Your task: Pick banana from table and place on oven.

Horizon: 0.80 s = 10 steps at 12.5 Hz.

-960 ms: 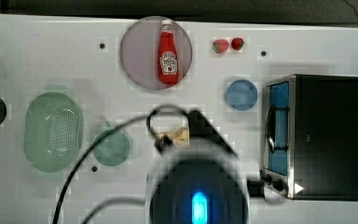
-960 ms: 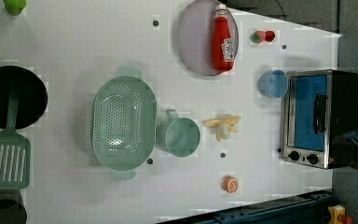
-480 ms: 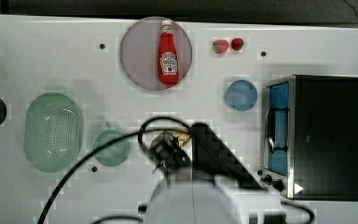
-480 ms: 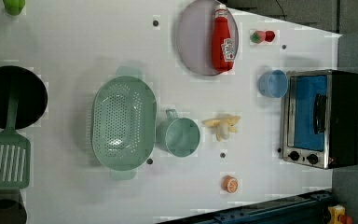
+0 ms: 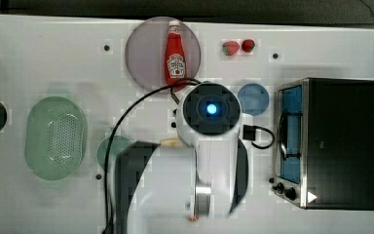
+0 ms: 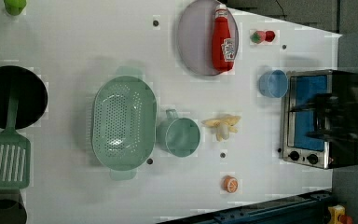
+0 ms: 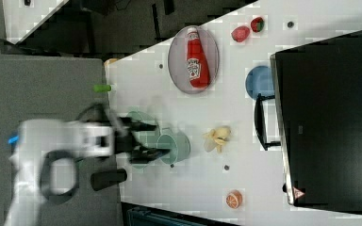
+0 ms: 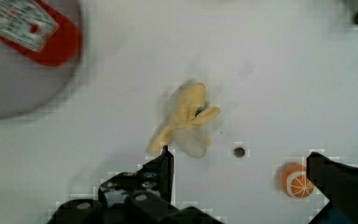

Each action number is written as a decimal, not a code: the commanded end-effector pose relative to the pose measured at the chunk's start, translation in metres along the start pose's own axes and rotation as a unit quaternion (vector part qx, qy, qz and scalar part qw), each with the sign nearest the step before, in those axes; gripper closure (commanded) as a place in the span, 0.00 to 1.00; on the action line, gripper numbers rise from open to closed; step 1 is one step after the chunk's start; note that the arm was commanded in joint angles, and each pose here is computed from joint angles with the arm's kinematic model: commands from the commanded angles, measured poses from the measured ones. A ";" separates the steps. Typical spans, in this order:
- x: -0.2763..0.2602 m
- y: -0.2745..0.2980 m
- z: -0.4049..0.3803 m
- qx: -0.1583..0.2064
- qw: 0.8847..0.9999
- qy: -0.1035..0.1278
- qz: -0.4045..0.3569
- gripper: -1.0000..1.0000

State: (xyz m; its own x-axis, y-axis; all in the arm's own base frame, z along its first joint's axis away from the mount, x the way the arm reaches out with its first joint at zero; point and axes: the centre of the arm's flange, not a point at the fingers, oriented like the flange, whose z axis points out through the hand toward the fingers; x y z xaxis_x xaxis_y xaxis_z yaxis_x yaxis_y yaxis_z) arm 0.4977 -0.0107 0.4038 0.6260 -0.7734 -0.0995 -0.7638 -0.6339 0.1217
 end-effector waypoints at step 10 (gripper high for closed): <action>-0.012 -0.035 0.189 0.026 0.998 0.018 0.048 0.00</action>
State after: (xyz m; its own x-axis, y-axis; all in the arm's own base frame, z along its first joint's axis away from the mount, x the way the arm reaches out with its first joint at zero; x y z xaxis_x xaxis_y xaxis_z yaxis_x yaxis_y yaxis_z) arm 0.4992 0.0115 0.2320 0.5872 -0.8082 -0.0445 -0.8069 -0.5888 0.0466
